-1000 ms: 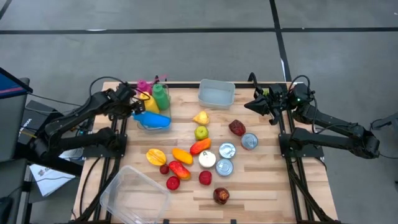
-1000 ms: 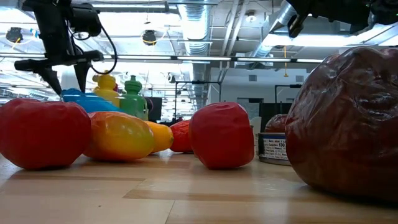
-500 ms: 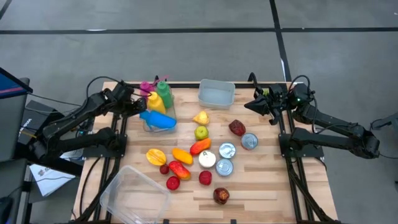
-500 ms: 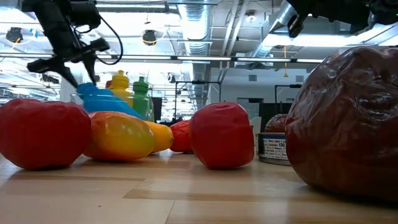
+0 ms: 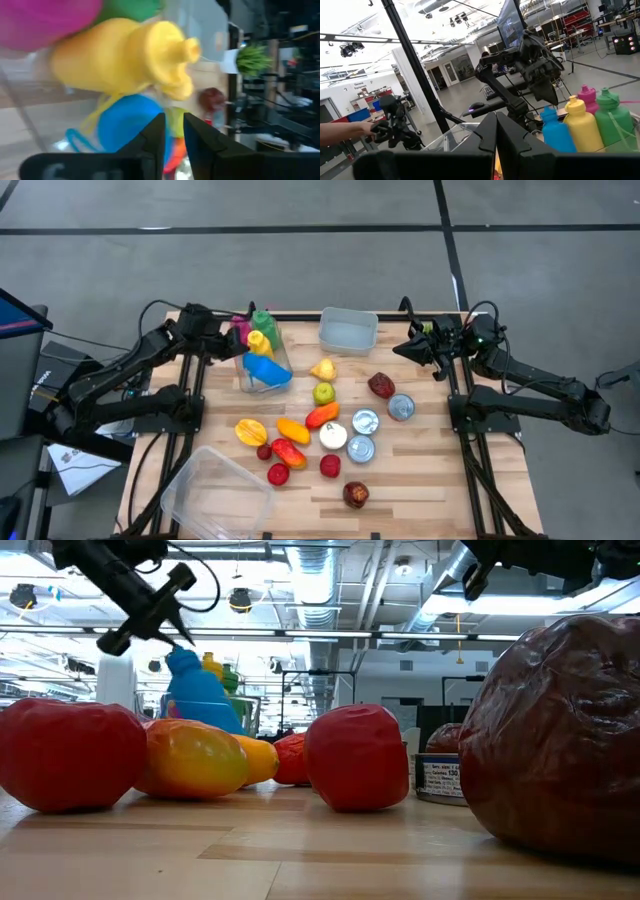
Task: Pick & Place Food Item
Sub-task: Put the blue water bottle into the transparent bin
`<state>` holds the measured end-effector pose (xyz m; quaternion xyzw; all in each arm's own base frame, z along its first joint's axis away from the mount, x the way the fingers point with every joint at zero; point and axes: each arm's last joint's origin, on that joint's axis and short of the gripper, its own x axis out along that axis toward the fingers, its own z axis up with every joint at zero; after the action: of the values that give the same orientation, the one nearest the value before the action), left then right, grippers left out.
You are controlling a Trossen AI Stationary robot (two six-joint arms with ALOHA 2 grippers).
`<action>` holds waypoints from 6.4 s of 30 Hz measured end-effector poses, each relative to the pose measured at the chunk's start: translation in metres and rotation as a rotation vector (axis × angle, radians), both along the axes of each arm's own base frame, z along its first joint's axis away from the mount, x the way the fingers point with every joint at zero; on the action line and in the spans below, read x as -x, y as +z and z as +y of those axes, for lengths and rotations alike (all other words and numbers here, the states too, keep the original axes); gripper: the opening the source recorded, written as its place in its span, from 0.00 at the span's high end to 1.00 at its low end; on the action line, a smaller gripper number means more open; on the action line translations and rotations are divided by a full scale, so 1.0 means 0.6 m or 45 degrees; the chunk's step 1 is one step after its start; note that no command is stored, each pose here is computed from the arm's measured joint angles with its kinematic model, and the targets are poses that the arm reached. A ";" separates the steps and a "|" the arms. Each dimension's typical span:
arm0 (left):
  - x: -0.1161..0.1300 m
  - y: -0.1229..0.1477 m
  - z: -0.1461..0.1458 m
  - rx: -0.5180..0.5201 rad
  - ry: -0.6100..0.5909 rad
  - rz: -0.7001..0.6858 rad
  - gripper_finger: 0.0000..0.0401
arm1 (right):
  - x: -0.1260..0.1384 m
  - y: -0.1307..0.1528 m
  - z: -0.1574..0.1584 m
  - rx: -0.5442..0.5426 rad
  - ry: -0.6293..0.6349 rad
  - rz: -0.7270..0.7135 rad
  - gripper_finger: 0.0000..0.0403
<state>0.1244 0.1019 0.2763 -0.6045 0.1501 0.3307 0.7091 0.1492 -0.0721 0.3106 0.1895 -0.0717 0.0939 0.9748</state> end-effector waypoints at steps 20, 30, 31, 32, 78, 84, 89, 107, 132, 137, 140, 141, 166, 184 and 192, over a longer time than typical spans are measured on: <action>0.019 0.091 -0.059 -0.245 -0.464 0.239 0.99 | -0.003 -0.019 -0.002 -0.079 -0.014 0.134 1.00; 0.011 0.075 -0.060 -0.241 -0.755 0.535 0.80 | -0.003 -0.018 -0.005 -0.050 -0.088 0.121 0.85; 0.008 0.070 -0.059 -0.243 -0.797 0.569 0.77 | -0.003 -0.019 -0.005 -0.054 -0.087 0.128 0.83; 0.006 0.066 -0.058 -0.244 -0.847 0.605 0.73 | -0.003 -0.020 -0.005 -0.051 -0.088 0.133 0.81; -0.040 -0.006 0.016 -0.302 -1.350 1.098 0.40 | -0.004 -0.025 -0.006 -0.053 -0.113 0.168 0.70; -0.038 -0.010 0.019 -0.320 -1.391 1.070 0.42 | -0.004 -0.025 -0.007 -0.051 -0.129 0.166 0.70; -0.032 -0.033 0.014 -0.258 -1.427 1.092 0.39 | -0.004 -0.025 -0.008 -0.045 -0.153 0.164 0.70; -0.036 -0.040 0.018 -0.370 -1.515 1.072 0.48 | -0.004 -0.025 -0.009 -0.033 -0.184 0.161 0.70; -0.036 -0.063 0.016 -0.333 -1.498 1.079 0.91 | -0.004 -0.025 -0.009 -0.029 -0.185 0.161 0.70; -0.039 -0.046 0.018 -0.325 -1.435 1.072 0.91 | -0.004 -0.025 -0.009 -0.029 -0.185 0.161 0.70; -0.041 -0.033 0.020 -0.328 -1.386 1.064 0.90 | -0.004 -0.025 -0.009 -0.029 -0.185 0.161 0.70; -0.041 -0.030 0.021 -0.323 -1.374 1.065 0.90 | -0.004 -0.025 -0.009 -0.029 -0.185 0.161 0.70; -0.027 0.042 0.010 -0.458 -1.297 1.011 0.89 | -0.004 -0.025 -0.008 -0.039 -0.180 0.163 0.70; -0.053 -0.020 0.031 -0.489 -1.538 1.061 0.40 | -0.004 -0.026 -0.008 -0.040 -0.180 0.166 0.70; -0.050 -0.041 0.030 -0.490 -1.577 1.078 0.45 | -0.004 -0.025 -0.008 -0.038 -0.180 0.163 0.70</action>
<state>0.1546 0.1201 0.2519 -0.0985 0.6588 0.0971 0.7395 0.1515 -0.0770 0.2955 0.2042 -0.0238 0.0114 0.9786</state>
